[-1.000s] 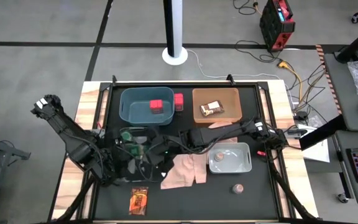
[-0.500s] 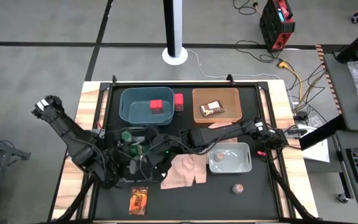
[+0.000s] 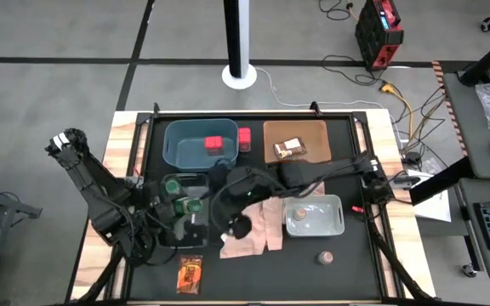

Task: Sort spices by type
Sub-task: Put the green seasoning bottle into the transparent bin

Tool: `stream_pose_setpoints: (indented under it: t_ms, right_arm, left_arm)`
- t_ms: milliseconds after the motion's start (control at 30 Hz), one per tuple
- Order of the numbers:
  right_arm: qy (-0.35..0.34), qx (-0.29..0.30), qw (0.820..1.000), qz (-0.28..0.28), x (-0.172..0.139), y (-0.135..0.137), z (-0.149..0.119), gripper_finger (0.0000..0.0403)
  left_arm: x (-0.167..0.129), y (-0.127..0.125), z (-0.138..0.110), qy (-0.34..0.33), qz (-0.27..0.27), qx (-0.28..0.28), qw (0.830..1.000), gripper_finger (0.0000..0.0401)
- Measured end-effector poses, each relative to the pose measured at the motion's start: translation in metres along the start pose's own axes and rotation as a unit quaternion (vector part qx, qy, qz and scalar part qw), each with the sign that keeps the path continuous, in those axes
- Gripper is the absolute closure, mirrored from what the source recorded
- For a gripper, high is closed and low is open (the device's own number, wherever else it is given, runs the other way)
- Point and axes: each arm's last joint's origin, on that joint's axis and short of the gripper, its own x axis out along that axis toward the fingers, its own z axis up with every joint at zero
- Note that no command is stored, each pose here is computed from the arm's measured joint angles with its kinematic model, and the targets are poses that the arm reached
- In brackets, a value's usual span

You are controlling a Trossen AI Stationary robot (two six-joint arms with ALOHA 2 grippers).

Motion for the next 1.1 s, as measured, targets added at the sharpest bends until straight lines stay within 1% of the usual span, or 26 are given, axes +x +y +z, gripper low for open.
stream_pose_setpoints:
  t_ms: [67,200,300,400,500,567,667,767,867,1000,1100]
  right_arm:
    - [-0.007,0.011,1.000,0.014,-0.004,-0.002,-0.004,0.0148]
    - [-0.008,0.011,1.000,0.014,0.000,0.004,-0.021,0.0162]
    - [-0.037,0.008,0.999,0.004,0.002,0.011,-0.035,0.0170]
    - [-0.088,-0.006,0.996,-0.020,0.008,0.020,-0.055,0.0177]
    - [-0.147,-0.020,0.988,-0.050,0.018,0.031,-0.077,0.0181]
    - [-0.195,-0.023,0.978,-0.072,0.022,0.037,-0.089,0.0182]
    - [-0.255,-0.014,0.962,-0.096,0.027,0.045,-0.104,0.0182]
    - [-0.289,0.009,0.952,-0.103,0.037,0.051,-0.119,0.0182]
    - [-0.294,0.025,0.951,-0.093,0.047,0.054,-0.126,0.0177]
    - [-0.309,0.041,0.946,-0.085,0.054,0.052,-0.122,0.0163]
    - [-0.326,0.046,0.943,-0.048,0.060,0.052,-0.116,0.0149]
  left_arm:
    - [-0.003,-0.002,-0.001,-0.015,-0.004,-0.003,1.000,0.0228]
    - [-0.007,-0.008,-0.003,-0.035,-0.018,-0.014,0.999,0.0228]
    - [-0.009,-0.013,-0.002,-0.047,-0.030,-0.019,0.998,0.0228]
    - [-0.010,-0.017,0.001,-0.057,-0.039,-0.022,0.997,0.0228]
    - [-0.011,-0.020,0.005,-0.068,-0.048,-0.021,0.996,0.0228]
    - [-0.012,-0.023,0.008,-0.076,-0.053,-0.021,0.995,0.0228]
    - [-0.013,-0.025,0.013,-0.086,-0.061,-0.026,0.994,0.0228]
    - [-0.014,-0.028,0.016,-0.094,-0.068,-0.031,0.993,0.0228]
    - [-0.014,-0.030,0.020,-0.102,-0.074,-0.035,0.991,0.0228]
    - [-0.015,-0.032,0.023,-0.109,-0.077,-0.046,0.990,0.0228]
    - [-0.013,-0.034,0.023,-0.114,-0.064,-0.047,0.990,0.0228]
